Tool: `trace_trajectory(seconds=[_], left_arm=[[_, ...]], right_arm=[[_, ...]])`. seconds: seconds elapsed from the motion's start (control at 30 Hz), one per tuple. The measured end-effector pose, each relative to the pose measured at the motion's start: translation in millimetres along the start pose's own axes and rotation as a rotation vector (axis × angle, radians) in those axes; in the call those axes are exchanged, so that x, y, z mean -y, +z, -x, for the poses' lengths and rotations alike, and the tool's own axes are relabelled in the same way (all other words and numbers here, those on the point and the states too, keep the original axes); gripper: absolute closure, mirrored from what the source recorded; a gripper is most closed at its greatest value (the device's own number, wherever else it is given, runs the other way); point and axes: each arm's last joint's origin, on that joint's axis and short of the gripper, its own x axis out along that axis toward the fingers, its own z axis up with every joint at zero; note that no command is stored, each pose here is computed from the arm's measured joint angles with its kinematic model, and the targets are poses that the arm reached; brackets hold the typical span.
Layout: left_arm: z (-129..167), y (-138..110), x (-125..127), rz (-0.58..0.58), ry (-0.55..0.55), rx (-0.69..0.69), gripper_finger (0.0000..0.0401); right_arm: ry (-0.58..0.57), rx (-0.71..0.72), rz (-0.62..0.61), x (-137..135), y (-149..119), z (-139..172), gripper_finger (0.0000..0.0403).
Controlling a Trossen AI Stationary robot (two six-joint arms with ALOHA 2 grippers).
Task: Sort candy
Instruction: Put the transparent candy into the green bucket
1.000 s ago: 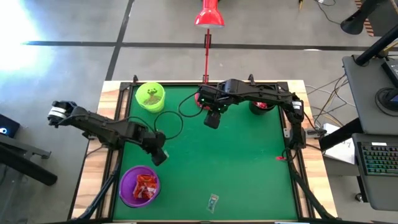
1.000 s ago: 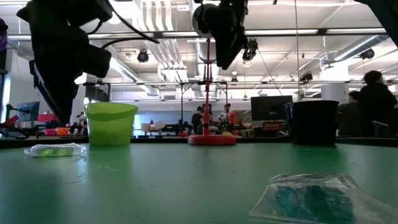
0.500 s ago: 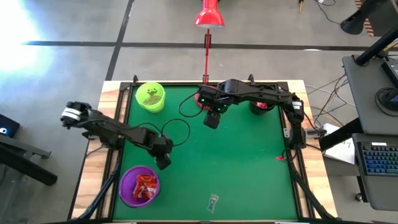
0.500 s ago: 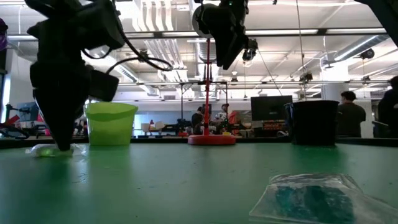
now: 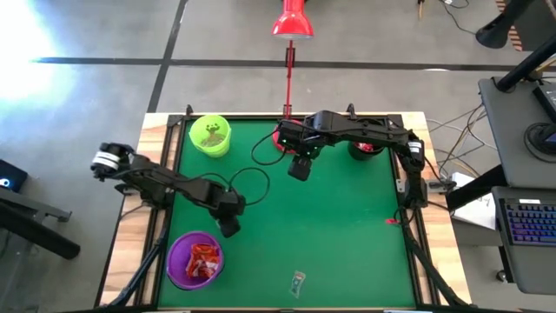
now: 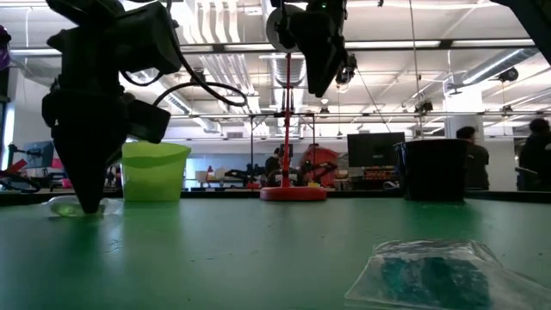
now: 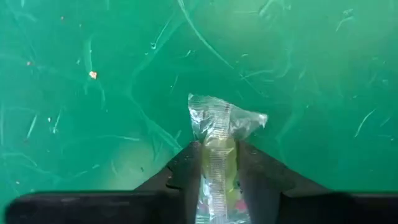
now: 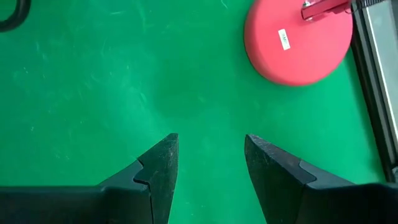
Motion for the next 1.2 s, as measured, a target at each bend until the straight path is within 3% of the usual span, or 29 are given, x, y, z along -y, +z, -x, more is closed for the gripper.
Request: trace_trajectory(seconds=[0.23,0.47,0.67,0.87,1.2], left_arm=[[8.1,6.8,7.4,-0.076,-0.027,0.029,0.0393],[18.2,12.5,11.8,-0.133,-0.017,0.028,0.0399],[34.5,19.6,5.1,-0.194,0.065,-0.015,0.0401],[58.6,32.4,-1.5,-0.222,0.035,0.045,0.0401],[116.1,45.8,-44.1,-0.178,0.052,0.186,0.0401]], right_arm=[[0.0,0.002,0.052,0.0,0.1,0.0,0.0225],[-0.002,0.0,0.093,0.7,0.2,-0.5,0.0225],[-0.002,-0.003,0.101,0.9,-0.1,-0.9,0.0225],[-0.003,-0.01,0.103,0.8,-0.8,-2.9,0.0225],[-0.012,-0.064,0.092,0.0,-5.8,-19.8,0.0225]])
